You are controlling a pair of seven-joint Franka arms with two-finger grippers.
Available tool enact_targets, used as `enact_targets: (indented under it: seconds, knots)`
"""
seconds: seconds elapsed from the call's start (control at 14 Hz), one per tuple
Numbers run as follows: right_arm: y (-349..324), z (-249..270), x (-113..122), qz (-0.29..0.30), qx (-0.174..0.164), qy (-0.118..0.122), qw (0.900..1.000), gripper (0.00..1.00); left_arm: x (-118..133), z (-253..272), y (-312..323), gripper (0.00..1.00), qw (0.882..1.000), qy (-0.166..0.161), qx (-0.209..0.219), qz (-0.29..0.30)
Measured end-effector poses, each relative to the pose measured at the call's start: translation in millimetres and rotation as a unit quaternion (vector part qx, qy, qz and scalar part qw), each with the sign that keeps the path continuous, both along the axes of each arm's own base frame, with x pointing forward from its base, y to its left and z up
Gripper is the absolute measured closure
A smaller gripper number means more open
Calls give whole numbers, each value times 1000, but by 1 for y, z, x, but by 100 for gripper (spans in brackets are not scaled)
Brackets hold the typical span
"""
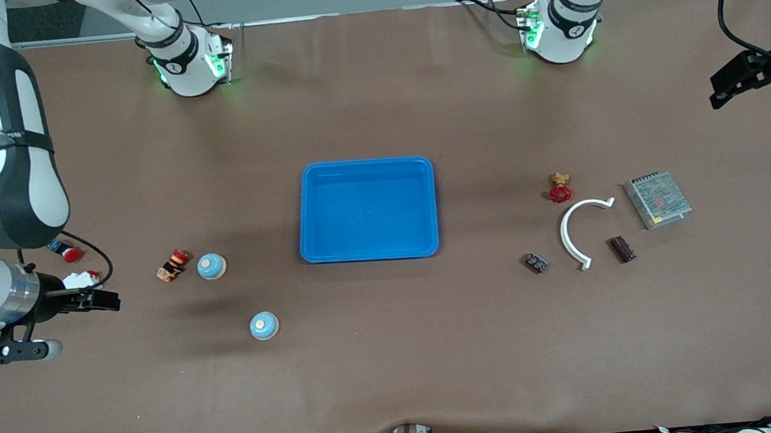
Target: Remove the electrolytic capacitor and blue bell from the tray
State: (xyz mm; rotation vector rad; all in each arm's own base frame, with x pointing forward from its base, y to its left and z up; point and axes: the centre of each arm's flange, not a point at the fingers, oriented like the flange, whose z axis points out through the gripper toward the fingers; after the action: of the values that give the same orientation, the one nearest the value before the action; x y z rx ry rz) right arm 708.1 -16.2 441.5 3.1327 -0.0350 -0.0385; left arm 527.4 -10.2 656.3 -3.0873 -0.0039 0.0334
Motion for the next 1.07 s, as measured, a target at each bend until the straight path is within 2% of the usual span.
enact_targets:
  seconds: [0.28, 0.71, 1.07]
  knots:
    - [3, 36, -15, 6, 0, 4, 1000, 0, -4, 5, -10, 0, 1000, -2, 0, -9]
    - [11, 145, -72, 2, -2, -1, 1000, 0, -5, 3, -21, 0, 1000, 0, 1, -16]
    - [32, 175, -111, -15, -6, -1, 1000, 0, -5, 3, -24, 0, 1000, -1, 2, -3]
